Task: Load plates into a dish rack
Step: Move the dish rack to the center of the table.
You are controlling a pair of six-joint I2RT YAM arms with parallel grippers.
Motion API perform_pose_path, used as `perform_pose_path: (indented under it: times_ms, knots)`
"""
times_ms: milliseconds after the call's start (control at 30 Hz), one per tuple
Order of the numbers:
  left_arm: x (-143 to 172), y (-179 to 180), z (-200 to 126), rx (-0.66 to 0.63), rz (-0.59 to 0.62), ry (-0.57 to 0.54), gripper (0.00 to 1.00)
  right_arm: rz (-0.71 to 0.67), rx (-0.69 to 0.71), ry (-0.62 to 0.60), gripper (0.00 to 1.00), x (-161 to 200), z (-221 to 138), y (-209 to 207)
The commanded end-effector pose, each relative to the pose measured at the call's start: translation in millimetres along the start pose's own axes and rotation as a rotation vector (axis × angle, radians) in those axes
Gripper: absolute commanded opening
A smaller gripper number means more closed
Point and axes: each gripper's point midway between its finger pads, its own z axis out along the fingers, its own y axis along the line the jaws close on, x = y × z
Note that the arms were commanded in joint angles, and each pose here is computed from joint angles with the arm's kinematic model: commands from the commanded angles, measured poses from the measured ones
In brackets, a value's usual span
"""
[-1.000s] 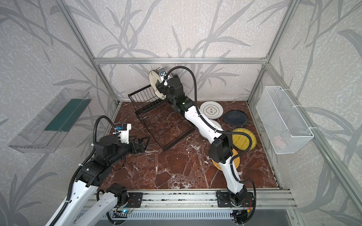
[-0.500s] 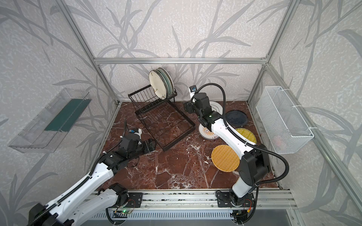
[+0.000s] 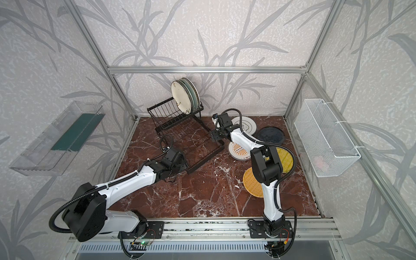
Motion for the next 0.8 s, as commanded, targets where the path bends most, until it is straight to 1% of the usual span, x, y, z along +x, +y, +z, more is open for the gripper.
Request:
perform_pose_path:
  times_ms: [0,100,200,367,467,533,633,733,767]
  knots:
    - [-13,-7,2,-0.015,-0.029,-0.055,0.67,-0.034,-0.03,0.032,0.83,-5,4,4]
    - [-13,-8,6,-0.024,-0.03,-0.054,0.64,-0.039,-0.039,0.07,0.73,-1,14,4]
    - [-12,-8,10,-0.034,-0.031,-0.052,0.61,-0.044,-0.042,0.087,0.69,2,19,3]
    - [-9,-7,17,-0.042,-0.03,-0.043,0.5,-0.04,-0.05,0.119,0.63,13,27,3]
    - [-9,-8,20,-0.045,-0.023,-0.04,0.47,-0.041,-0.051,0.137,0.55,19,32,3]
    - [-10,-9,22,-0.046,-0.018,-0.043,0.42,-0.041,-0.055,0.146,0.5,22,33,4]
    - [-10,-8,24,-0.052,-0.012,-0.046,0.37,-0.045,-0.063,0.152,0.45,24,33,5]
    - [-9,-8,26,-0.056,-0.012,-0.042,0.36,-0.048,-0.069,0.154,0.39,26,33,6]
    - [-8,-7,27,-0.058,-0.013,-0.037,0.33,-0.048,-0.071,0.157,0.38,27,33,5]
